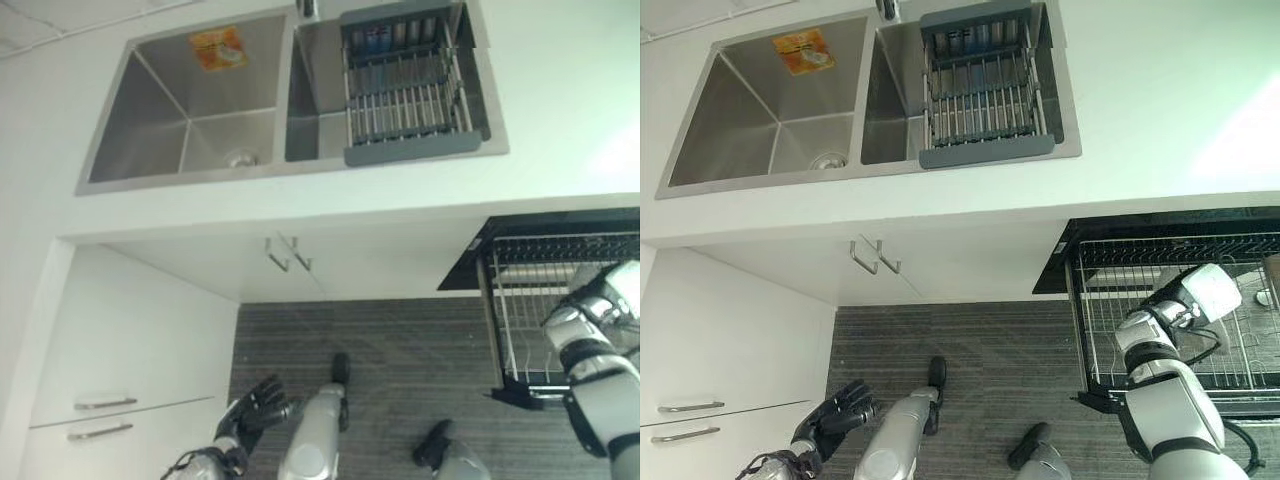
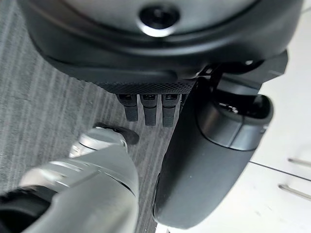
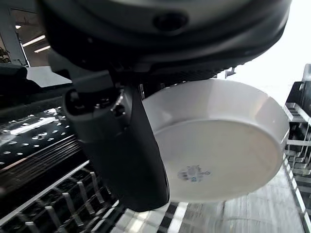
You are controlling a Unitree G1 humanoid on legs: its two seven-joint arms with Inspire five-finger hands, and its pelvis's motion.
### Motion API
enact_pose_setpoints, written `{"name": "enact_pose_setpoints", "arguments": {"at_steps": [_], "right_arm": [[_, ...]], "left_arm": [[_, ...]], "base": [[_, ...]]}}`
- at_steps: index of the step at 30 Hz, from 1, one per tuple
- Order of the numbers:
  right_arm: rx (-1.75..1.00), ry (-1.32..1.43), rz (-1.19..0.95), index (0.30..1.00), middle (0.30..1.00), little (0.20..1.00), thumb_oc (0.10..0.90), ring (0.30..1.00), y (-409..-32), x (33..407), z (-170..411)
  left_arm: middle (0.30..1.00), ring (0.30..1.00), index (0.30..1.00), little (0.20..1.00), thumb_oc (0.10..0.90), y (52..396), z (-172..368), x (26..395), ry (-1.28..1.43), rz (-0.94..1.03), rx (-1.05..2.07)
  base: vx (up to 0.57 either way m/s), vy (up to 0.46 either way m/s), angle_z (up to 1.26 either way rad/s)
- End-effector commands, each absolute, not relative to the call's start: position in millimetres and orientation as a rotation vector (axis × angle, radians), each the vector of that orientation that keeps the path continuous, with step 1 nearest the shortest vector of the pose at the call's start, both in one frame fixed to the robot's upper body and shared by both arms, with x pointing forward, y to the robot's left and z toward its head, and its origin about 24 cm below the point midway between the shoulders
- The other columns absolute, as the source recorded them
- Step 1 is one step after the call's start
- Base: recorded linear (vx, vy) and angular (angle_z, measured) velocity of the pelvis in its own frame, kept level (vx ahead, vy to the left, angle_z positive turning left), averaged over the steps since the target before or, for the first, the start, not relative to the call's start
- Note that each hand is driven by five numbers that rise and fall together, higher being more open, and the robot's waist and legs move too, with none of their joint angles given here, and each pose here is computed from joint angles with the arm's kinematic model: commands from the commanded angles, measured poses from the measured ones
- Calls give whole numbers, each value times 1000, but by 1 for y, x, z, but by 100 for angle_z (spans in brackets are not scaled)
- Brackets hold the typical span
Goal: Place the dishes in the dishwasher.
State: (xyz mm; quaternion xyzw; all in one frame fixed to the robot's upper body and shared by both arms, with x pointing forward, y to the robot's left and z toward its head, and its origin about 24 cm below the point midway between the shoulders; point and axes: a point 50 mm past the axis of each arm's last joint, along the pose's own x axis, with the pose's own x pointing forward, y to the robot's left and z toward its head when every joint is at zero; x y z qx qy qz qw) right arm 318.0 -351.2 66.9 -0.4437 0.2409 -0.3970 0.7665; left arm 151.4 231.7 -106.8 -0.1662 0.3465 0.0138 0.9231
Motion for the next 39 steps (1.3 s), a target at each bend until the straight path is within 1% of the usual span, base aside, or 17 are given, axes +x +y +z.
{"name": "enact_pose_setpoints", "arguments": {"at_steps": [1,6,12,17,24,28,29,30,31,32,35,39], "right_arm": [[-824,475,-723,900,900,900,800,900,-359,327,83],[-712,401,-611,900,900,900,800,900,-349,334,84],[-486,371,-580,900,900,900,800,900,-353,331,83],[-357,319,-583,900,900,900,800,900,-357,327,86],[-195,114,-609,900,900,900,800,900,-339,322,101],[31,-21,-615,900,900,900,800,900,-323,305,102],[180,-78,-571,900,900,900,800,900,-314,296,102],[203,-87,-562,900,900,900,800,900,-313,294,102],[335,-144,-500,900,900,900,800,900,-302,288,104],[387,-172,-466,900,900,900,800,900,-298,285,105],[470,-274,-345,900,900,900,800,900,-283,275,112],[533,-344,-331,900,900,900,800,900,-287,263,116]], "left_arm": [[900,900,900,900,800,250,-95,159,665,72,-319],[900,900,900,900,800,256,-91,165,662,93,-330],[900,900,900,900,800,259,-91,166,660,101,-336],[900,900,900,900,800,260,-92,163,665,114,-340],[900,900,900,900,800,262,-101,146,685,191,-379],[900,900,900,900,800,257,-106,138,687,220,-383],[900,900,900,900,800,253,-111,132,698,232,-388],[900,900,900,900,800,252,-112,130,701,234,-388],[900,900,900,900,800,247,-116,127,712,242,-389],[900,900,900,900,800,245,-118,125,717,244,-388],[900,900,900,900,800,240,-124,118,735,254,-383],[900,900,900,900,800,237,-128,112,756,254,-369]], "base": [[-132,30,-7],[-17,9,-7],[-16,10,-7],[34,12,-5],[47,20,-8],[62,12,-22],[75,24,-30],[92,39,-34],[61,28,-44],[69,31,-33],[48,11,-37],[34,-5,-33]]}}
